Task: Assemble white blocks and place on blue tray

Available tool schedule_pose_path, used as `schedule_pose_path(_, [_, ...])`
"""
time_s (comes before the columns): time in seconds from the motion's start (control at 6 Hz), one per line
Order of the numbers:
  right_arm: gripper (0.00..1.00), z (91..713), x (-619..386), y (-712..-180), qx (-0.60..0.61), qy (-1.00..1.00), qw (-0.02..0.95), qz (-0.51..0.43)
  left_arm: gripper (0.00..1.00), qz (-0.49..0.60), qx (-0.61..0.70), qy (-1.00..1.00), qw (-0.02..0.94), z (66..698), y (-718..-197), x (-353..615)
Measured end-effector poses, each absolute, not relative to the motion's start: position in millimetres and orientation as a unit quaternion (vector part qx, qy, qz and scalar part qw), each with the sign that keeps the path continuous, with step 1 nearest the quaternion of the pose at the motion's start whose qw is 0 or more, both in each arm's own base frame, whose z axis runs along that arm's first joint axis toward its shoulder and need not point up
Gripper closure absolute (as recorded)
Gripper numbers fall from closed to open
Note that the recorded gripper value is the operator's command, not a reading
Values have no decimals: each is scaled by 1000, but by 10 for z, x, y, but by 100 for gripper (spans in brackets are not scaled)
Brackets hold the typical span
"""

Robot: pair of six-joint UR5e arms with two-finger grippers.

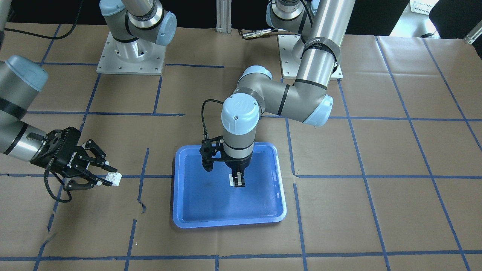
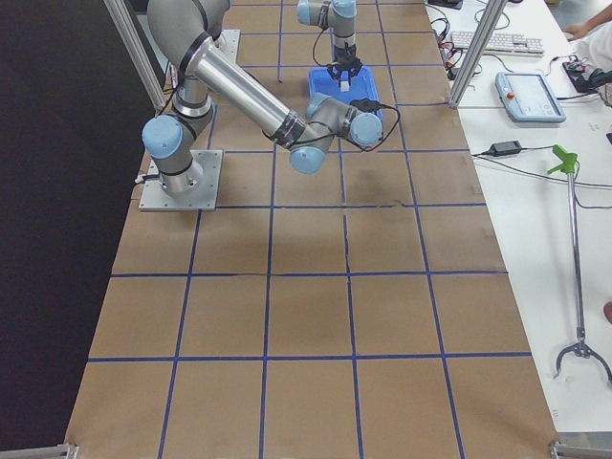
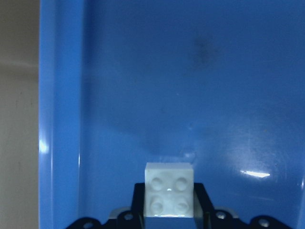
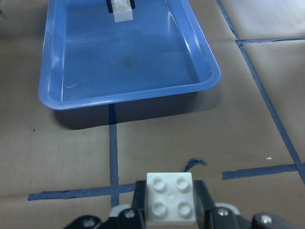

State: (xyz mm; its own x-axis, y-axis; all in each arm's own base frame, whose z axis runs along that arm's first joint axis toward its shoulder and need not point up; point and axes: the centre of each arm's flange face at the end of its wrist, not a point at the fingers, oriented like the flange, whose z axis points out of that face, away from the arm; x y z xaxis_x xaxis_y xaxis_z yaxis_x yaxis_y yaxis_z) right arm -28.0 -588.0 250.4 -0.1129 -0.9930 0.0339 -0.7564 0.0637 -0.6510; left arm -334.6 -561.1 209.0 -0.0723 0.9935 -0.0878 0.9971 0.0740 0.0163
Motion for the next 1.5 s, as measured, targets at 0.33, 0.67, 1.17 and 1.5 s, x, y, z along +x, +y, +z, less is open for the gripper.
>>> schedule_pose_path(0.33, [74, 2479, -269, -5860, -628, 696, 223, -269, 85, -13, 687, 726, 33, 1918, -5539, -3444])
schedule_pose_path(0.67, [74, 2436, -255, -5831, -626, 696, 226, -268, 2, -4, 687, 726, 29, 1830, -5479, -3432])
schedule_pose_path(1.17, [74, 2413, -219, -5808, -625, 695, 232, -269, 2, -12, 687, 726, 32, 1970, -5499, -3428])
schedule_pose_path(1.5, [74, 2366, -1, -5776, -632, 684, 243, -269, 2, -21, 678, 734, 35, 2712, -5406, -3331])
